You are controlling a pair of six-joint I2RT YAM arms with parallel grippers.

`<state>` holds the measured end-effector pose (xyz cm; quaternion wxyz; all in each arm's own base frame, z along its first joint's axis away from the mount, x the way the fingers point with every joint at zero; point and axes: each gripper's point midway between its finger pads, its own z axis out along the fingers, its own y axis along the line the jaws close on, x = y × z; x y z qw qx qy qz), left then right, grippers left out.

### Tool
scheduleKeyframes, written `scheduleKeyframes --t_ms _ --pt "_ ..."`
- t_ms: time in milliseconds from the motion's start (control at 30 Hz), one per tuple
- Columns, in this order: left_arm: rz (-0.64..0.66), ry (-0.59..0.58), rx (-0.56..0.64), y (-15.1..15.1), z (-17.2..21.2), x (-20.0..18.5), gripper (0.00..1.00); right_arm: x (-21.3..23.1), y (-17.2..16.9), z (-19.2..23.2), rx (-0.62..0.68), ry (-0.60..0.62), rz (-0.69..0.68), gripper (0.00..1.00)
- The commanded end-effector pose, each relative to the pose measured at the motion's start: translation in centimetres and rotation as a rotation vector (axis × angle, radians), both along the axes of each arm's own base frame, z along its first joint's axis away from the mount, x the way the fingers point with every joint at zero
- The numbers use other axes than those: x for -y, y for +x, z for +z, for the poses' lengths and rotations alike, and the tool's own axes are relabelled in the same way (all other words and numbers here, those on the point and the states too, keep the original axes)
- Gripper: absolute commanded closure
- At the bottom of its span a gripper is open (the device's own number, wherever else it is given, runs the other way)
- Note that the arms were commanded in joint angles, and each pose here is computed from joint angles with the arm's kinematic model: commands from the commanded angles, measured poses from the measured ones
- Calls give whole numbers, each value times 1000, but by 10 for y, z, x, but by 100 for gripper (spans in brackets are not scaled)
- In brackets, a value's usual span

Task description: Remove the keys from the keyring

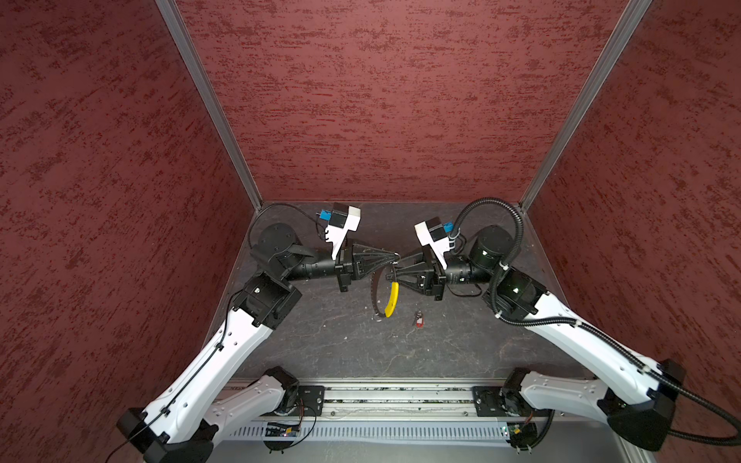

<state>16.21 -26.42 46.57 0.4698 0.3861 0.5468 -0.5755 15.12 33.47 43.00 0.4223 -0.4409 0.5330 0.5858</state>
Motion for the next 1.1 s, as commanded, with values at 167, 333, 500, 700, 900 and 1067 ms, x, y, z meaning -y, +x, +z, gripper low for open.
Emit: scheduleKeyframes --t_ms 167,333,500,700,900,1067 --pt "4 -28 51 -7 11 -4 100 5 -2 6 32 -13 -44 61" --pt "5 -16 55 -10 10 -6 100 16 0 4 54 -43 -117 52" --pt "11 -11 57 -11 8 -8 100 32 4 8 80 -48 -216 51" --pt "12 -10 61 -11 7 -8 100 44 8 34 98 28 -226 51" --pt "26 -23 63 -10 8 -9 100 40 -3 67 83 126 -63 51" --pt "36 -38 63 -9 9 -10 100 29 -4 64 42 135 28 55"
